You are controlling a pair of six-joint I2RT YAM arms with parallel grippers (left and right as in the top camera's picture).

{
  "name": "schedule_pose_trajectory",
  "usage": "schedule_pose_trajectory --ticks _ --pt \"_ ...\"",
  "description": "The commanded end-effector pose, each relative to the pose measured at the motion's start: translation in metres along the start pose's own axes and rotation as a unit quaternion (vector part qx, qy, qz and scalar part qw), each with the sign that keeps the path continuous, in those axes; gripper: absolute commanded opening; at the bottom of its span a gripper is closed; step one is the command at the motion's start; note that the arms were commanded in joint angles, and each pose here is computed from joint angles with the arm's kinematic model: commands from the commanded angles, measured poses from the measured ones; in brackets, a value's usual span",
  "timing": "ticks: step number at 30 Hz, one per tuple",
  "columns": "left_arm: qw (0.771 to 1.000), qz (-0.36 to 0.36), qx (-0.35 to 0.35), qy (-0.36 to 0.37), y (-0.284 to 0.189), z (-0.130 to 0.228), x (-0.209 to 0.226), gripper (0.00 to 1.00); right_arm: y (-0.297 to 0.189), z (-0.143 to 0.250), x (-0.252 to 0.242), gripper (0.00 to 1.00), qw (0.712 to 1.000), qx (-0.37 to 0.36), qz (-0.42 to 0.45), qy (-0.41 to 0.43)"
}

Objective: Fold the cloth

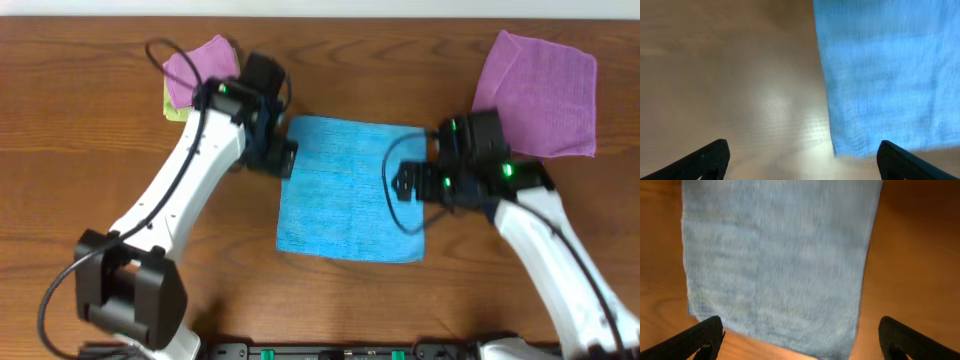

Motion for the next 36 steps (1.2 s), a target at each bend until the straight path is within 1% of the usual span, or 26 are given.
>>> schedule_pose_trajectory --ticks 1,5,9,13,16,20,23,25,26,28,32,36 --pt "0.998 0.064 0.001 0.005 -0.001 0.035 -0.014 0.95 0.001 0.034 0.001 0.99 0.998 0.004 -0.034 0.049" --pt "0.993 0.112 -0.025 -0.038 0.010 0.073 -0.024 0.95 0.004 0.067 -0.004 0.99 0.994 -0.022 -0.055 0.094" --pt "0.982 0.162 -0.042 -0.092 0.035 0.094 -0.034 0.95 0.019 0.087 -0.010 0.99 0.989 -0.039 -0.065 0.124" --pt "0.973 0.186 -0.034 -0.133 0.067 0.110 -0.038 0.95 0.033 0.100 -0.017 0.99 0.986 -0.036 -0.060 0.151" --pt "0.967 0.190 -0.028 -0.169 0.086 0.119 -0.038 0.95 0.039 0.104 -0.026 0.99 0.982 -0.036 -0.037 0.184" --pt "0.959 0.195 -0.043 -0.200 0.097 0.116 -0.037 0.96 0.040 0.096 -0.028 0.98 0.980 -0.058 -0.030 0.186" --pt "0.952 0.198 -0.060 -0.226 0.100 0.107 -0.036 1.00 0.041 0.090 -0.026 0.98 0.980 -0.068 -0.036 0.183" --pt "0.949 0.203 -0.070 -0.232 0.103 0.099 -0.037 1.00 0.043 0.090 -0.027 0.98 0.980 -0.067 -0.031 0.184" --pt "0.946 0.207 -0.069 -0.240 0.105 0.097 -0.038 0.95 0.044 0.090 -0.028 0.98 0.980 -0.066 -0.029 0.185" --pt "0.941 0.209 -0.054 -0.262 0.111 0.097 -0.040 0.94 0.046 0.092 -0.029 0.98 0.980 -0.061 -0.024 0.186" --pt "0.938 0.208 -0.025 -0.274 0.121 0.104 -0.043 0.95 0.048 0.093 -0.031 0.99 0.981 -0.055 -0.019 0.187" --pt "0.928 0.214 -0.012 -0.304 0.123 0.104 -0.045 0.94 0.048 0.093 -0.032 0.99 0.981 -0.059 -0.014 0.183"
Point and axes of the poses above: each gripper's point midway between its finger pads, its own y axis out along the fingers, its own x axis along the line the jaws close on, z = x × y, the point moved 3 cm from there along -y, back along the fingers, and after that the axes turned 3 degrees about y, right-handed, at the moved point
